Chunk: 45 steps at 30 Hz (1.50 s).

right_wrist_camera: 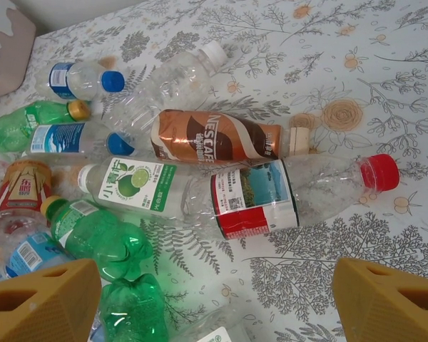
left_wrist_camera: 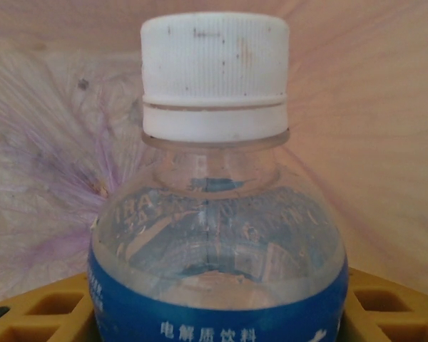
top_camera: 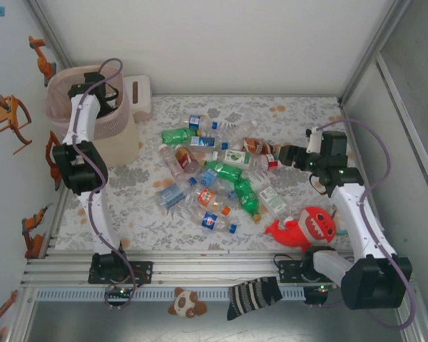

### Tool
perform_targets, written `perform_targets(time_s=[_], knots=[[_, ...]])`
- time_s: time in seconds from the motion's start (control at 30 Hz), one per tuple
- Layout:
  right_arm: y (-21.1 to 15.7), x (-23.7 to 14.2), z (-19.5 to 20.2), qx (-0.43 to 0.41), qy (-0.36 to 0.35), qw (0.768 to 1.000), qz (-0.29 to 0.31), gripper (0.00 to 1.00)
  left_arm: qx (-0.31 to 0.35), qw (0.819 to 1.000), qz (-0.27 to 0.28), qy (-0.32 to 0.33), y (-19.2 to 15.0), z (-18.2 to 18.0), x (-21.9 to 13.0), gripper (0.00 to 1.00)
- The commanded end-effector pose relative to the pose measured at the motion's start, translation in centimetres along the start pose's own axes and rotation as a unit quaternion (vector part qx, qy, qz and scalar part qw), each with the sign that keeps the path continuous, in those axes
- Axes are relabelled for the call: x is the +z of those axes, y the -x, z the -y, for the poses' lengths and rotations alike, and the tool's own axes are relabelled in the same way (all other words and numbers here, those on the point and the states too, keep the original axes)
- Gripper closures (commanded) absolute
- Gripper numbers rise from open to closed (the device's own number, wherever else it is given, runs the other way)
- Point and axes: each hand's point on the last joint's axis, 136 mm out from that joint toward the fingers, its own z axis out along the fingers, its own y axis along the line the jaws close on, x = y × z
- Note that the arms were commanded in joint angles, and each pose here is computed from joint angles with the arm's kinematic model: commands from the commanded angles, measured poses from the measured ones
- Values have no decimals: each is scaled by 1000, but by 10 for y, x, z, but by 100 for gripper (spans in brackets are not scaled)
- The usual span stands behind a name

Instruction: Put the plastic bottles in the bin

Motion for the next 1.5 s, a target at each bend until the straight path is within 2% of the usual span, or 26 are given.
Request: perform_targets(time_s=[0.0,0.33,0.57,0.7,0.93,1.2,1.47], knots=[[3,2,-2,-6,-4,1000,9,16,11,999,-42,-26,-18,10,-1,50],[3,4,-12,-15,-1,1000,10,16,24,993,-102,-48,-61,26,2,48],[1,3,-17,-20,-1,1000,9,16,35,993,-104,-35,-79,31,-8,45],[1,3,-20,-23,-1,1000,11,16,35,995,-91,-33,-80,31,-19,42],[3,-1,-27,-28,0,999,17,16,36,997,-55,-36,-73,35,-45,27],[8,-13,-37,-34,4,999,21,17,37,998,-3,-47,-66,42,-88,25],[14,-34,-46,-41,6,999,35,17,43,995,69,-59,-60,52,-146,26]])
